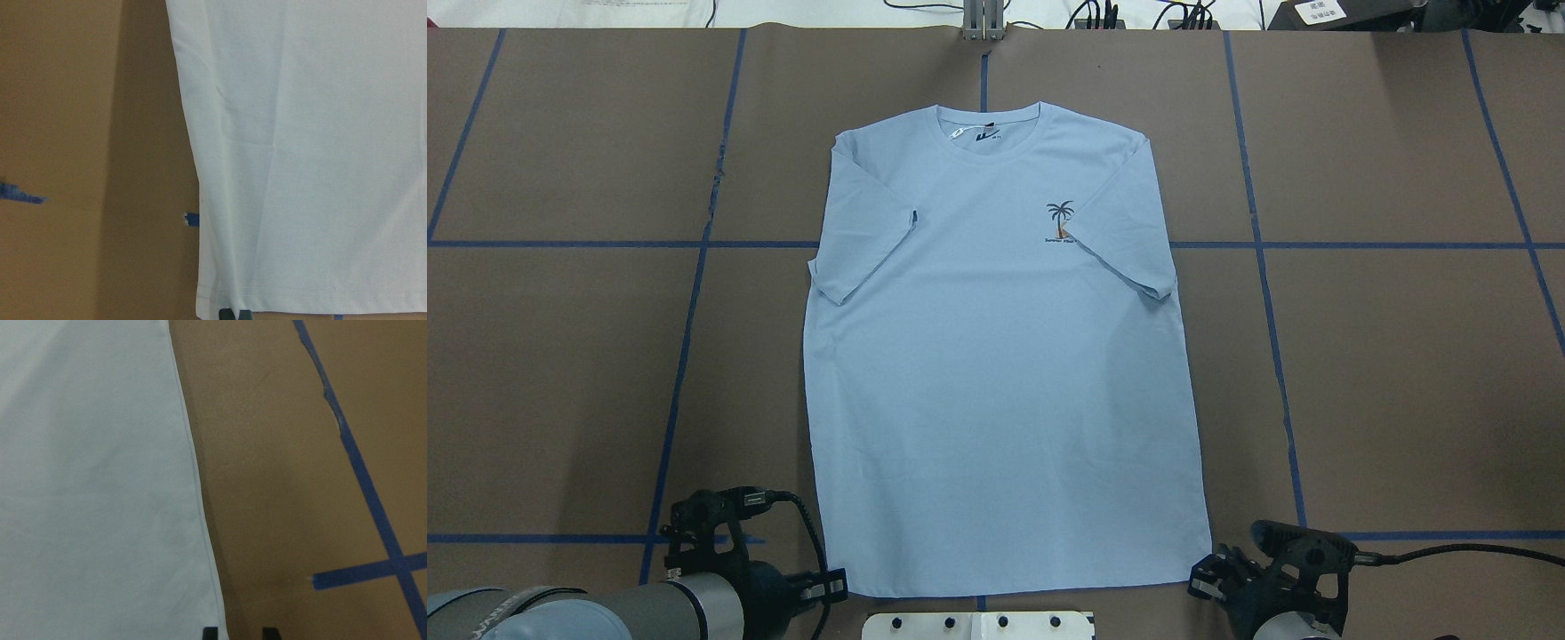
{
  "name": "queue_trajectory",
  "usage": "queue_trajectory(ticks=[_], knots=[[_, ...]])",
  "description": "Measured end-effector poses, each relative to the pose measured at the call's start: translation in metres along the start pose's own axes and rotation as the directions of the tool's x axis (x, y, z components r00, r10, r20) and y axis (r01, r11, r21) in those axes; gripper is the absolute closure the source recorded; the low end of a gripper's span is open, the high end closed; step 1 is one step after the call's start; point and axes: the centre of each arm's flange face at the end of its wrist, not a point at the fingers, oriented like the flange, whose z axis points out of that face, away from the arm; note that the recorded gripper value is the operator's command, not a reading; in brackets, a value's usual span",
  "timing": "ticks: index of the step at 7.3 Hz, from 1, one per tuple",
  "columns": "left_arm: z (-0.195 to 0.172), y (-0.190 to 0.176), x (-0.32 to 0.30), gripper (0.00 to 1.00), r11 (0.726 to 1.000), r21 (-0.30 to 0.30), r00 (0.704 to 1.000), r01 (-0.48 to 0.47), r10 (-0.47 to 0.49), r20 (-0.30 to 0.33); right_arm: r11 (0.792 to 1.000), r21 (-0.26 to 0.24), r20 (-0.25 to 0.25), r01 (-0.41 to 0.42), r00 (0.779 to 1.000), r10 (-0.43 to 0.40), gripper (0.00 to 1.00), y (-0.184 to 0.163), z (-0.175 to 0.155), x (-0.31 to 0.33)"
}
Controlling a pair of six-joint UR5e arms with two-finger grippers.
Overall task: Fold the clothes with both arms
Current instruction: 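Lower both grippers and close them on the two hem corners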
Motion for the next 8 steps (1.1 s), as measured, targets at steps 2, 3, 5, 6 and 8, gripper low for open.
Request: queue_trajectory(ticks=[2, 3, 5, 6, 8], knots=[[0.0007, 0.0001, -0.0008, 1.0, 1.0, -0.001, 1.0, -0.001, 0.001, 0.002, 1.0, -0.001, 0.005, -0.001, 1.0, 0.001, 0.39, 0.0108, 0.0062, -0.0136], [0.0007, 0.0003, -0.0009, 1.0, 1.0, -0.001, 1.0, -0.002, 0.002, 0.003, 1.0, -0.001, 0.005, 0.0, 1.0, 0.0, 0.42, 0.0122, 0.0073, -0.015], [0.0008, 0.0007, -0.0009, 1.0, 1.0, -0.002, 1.0, -0.002, 0.002, 0.003, 1.0, 0.002, 0.0, 0.003, 1.0, -0.003, 0.51, 0.013, 0.0099, -0.0144], [0.0008, 0.0011, -0.0006, 1.0, 1.0, -0.003, 1.0, -0.002, 0.002, 0.002, 1.0, 0.003, -0.001, 0.001, 1.0, -0.001, 0.58, 0.0119, 0.0107, -0.0147], [0.0001, 0.0014, 0.0002, 1.0, 1.0, -0.004, 1.0, -0.002, 0.002, 0.0, 1.0, 0.007, -0.004, -0.002, 1.0, 0.002, 0.63, 0.0096, 0.0126, -0.0147]])
